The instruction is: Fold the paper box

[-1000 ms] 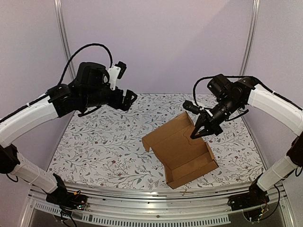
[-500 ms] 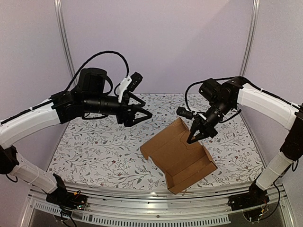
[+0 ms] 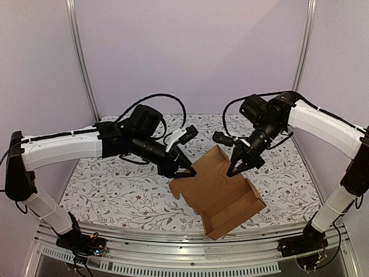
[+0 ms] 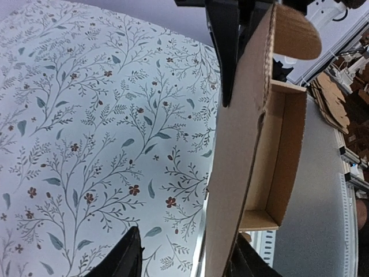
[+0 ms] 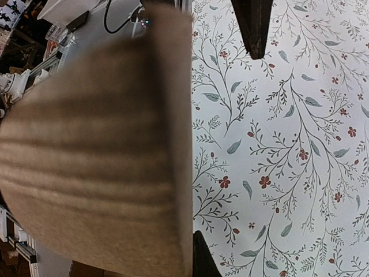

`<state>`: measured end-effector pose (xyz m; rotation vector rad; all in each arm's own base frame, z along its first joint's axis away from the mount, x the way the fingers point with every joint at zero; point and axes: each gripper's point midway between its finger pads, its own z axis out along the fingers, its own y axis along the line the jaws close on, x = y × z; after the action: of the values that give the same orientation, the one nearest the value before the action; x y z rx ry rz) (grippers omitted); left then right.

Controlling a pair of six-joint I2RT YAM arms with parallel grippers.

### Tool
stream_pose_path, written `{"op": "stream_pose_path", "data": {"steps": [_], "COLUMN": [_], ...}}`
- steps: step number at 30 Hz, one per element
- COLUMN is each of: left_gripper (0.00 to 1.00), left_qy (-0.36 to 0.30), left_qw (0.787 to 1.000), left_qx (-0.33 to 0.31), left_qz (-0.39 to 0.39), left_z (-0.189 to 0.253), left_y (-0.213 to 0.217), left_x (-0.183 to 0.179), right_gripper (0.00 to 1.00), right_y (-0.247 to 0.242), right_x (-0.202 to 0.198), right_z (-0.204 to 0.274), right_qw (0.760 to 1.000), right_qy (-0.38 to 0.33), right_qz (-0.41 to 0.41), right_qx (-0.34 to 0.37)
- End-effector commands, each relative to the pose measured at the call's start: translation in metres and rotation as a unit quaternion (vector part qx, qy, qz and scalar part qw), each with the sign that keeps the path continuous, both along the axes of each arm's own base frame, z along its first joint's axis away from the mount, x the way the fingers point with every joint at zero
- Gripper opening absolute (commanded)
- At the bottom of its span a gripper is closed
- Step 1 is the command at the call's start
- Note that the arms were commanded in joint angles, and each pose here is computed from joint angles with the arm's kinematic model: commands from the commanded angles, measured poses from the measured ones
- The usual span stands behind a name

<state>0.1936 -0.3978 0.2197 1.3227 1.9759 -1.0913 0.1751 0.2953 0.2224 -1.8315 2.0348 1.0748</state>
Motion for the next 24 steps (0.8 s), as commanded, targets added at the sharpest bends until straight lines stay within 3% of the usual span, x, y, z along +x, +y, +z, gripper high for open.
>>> {"op": "stream_pose_path", "data": {"steps": [1, 6, 11, 13, 17, 21, 23, 24], "left_gripper": [0.42, 0.36, 0.06, 0.0, 0.0, 0.0, 0.0, 0.0], "left_qy": [0.037, 0.062, 0.076, 0.075, 0.077, 0.075, 0.074, 0.073], "left_qw": [0.997, 0.995, 0.993, 0.993, 0.991, 0.99, 0.989, 0.989], "left_qx": [-0.035, -0.038, -0.042, -0.041, -0.052, -0.055, -0.058, -0.06], "left_qz": [-0.052, -0.075, -0.085, -0.084, -0.1, -0.107, -0.11, -0.112], "left_z": [0.004, -0.003, -0.005, -0.006, -0.003, -0.002, 0.0, 0.001], "left_y": [-0.008, -0.013, -0.015, -0.015, -0.014, -0.013, -0.013, -0.012], "left_x": [-0.022, -0.029, -0.033, -0.033, -0.041, -0.044, -0.046, -0.046], "right_gripper": [0.0, 0.0, 0.0, 0.02, 0.15, 0.2, 0.15, 0.07], "right_y": [0.009, 0.019, 0.028, 0.03, 0.032, 0.031, 0.031, 0.031], "right_x": [0.0, 0.002, 0.003, 0.002, -0.001, -0.002, -0.003, -0.002], "right_z": [-0.002, -0.004, 0.002, 0.006, 0.011, 0.017, 0.018, 0.018], "right_qw": [1.0, 1.0, 1.0, 1.0, 0.999, 0.999, 0.999, 0.999], "right_qy": [0.009, 0.007, 0.019, 0.026, 0.037, 0.038, 0.039, 0.039], "right_qz": [0.005, 0.007, 0.004, 0.005, 0.006, 0.002, 0.001, 0.001], "right_qx": [-0.01, -0.014, -0.004, 0.003, 0.011, 0.016, 0.017, 0.016]}}
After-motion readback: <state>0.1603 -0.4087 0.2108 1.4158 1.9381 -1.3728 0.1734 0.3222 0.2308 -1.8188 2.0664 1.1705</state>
